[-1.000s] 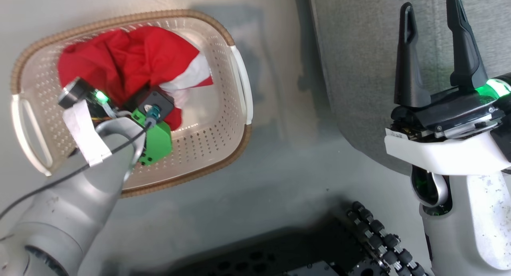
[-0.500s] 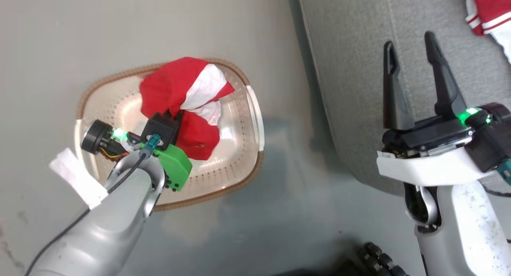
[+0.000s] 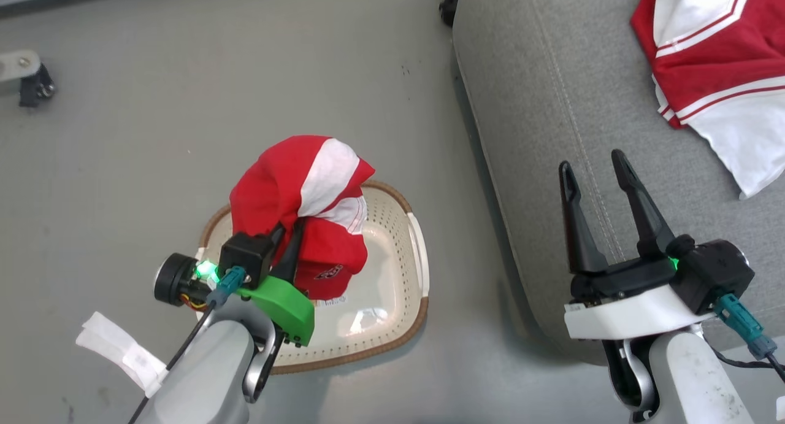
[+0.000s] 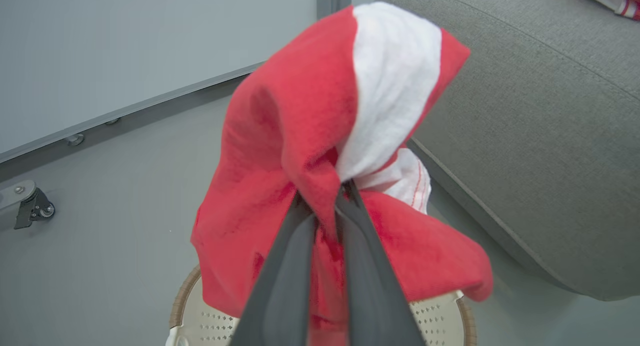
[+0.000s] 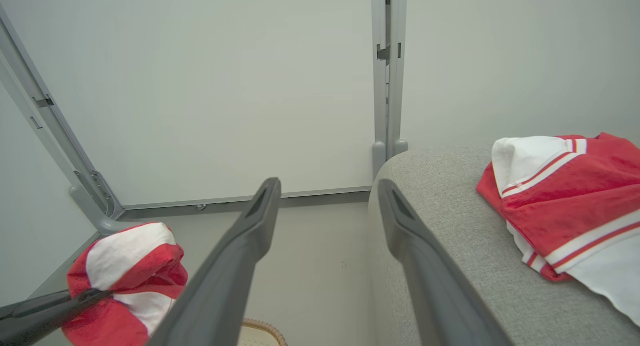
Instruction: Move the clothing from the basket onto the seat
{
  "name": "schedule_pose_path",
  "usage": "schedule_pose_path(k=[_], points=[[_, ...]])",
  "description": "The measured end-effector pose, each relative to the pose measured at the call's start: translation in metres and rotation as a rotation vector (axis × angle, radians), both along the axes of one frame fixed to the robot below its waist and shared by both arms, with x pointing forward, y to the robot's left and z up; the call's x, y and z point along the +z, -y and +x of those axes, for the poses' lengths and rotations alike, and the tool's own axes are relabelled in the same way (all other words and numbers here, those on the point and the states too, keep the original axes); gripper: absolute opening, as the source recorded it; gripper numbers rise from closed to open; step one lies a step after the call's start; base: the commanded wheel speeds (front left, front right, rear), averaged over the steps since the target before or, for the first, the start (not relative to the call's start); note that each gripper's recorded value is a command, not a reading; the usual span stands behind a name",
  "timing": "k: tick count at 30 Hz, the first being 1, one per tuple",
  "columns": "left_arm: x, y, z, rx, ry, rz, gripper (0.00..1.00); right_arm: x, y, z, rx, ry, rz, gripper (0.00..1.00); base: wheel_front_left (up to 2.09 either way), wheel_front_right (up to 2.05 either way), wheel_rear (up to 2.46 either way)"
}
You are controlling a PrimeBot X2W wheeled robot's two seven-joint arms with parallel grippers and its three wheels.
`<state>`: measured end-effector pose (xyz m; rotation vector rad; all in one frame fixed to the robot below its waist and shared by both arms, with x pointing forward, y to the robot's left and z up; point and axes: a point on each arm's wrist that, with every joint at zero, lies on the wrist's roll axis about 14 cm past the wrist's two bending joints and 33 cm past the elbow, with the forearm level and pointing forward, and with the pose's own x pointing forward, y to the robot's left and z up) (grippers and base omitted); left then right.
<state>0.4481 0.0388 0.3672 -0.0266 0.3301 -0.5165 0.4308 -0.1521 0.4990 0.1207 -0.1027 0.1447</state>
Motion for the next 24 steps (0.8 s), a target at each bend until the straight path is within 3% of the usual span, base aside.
schedule_pose_path(k=[11,24], points=[[0.094,-0.006,-0.024,0.063,0.210,-0.105,0.00,0.033,-0.021,-0.049,0.057,0.064,0.025,1.00,0.00,0.00,0.00],[0.194,0.025,-0.046,-0.028,0.451,-0.251,0.00,0.035,-0.055,-0.080,0.170,0.061,0.020,1.00,0.00,0.00,0.00]])
